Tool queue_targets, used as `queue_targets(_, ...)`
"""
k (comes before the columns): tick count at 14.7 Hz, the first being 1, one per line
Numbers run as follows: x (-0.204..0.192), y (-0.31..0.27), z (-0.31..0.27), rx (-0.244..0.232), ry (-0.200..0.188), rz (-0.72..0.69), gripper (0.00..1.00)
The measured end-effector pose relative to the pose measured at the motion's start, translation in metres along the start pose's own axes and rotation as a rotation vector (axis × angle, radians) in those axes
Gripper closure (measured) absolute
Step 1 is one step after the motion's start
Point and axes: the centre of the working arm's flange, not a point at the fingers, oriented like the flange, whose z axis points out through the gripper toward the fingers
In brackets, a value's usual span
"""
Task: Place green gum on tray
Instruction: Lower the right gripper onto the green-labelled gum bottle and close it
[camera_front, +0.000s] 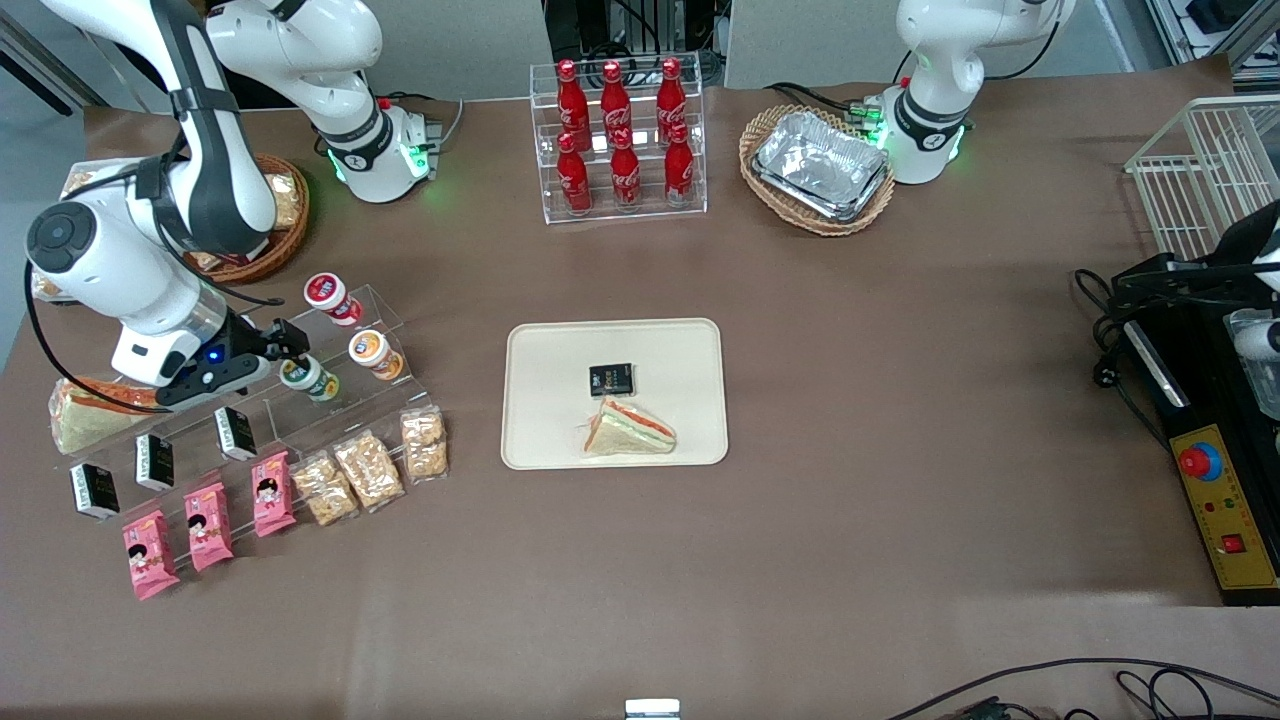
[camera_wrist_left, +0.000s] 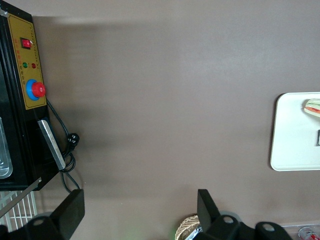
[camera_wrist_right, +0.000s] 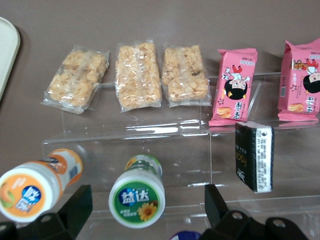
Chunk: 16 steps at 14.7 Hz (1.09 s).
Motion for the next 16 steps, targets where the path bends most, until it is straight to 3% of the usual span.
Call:
queue_targets(7,-0.017,-0.006,0.044,-0.021,0.035,-0.011,0.0)
queue_targets(11,-0.022,-0.008,0.058,-0.022,0.033,-0.011,0.03)
queue_targets(15,-0.022,-0.008,0.058,-0.022,0.033,-0.011,0.41)
queue_targets(16,-0.022,-0.008,0.057,-0.022,0.033,-0.011,0.41)
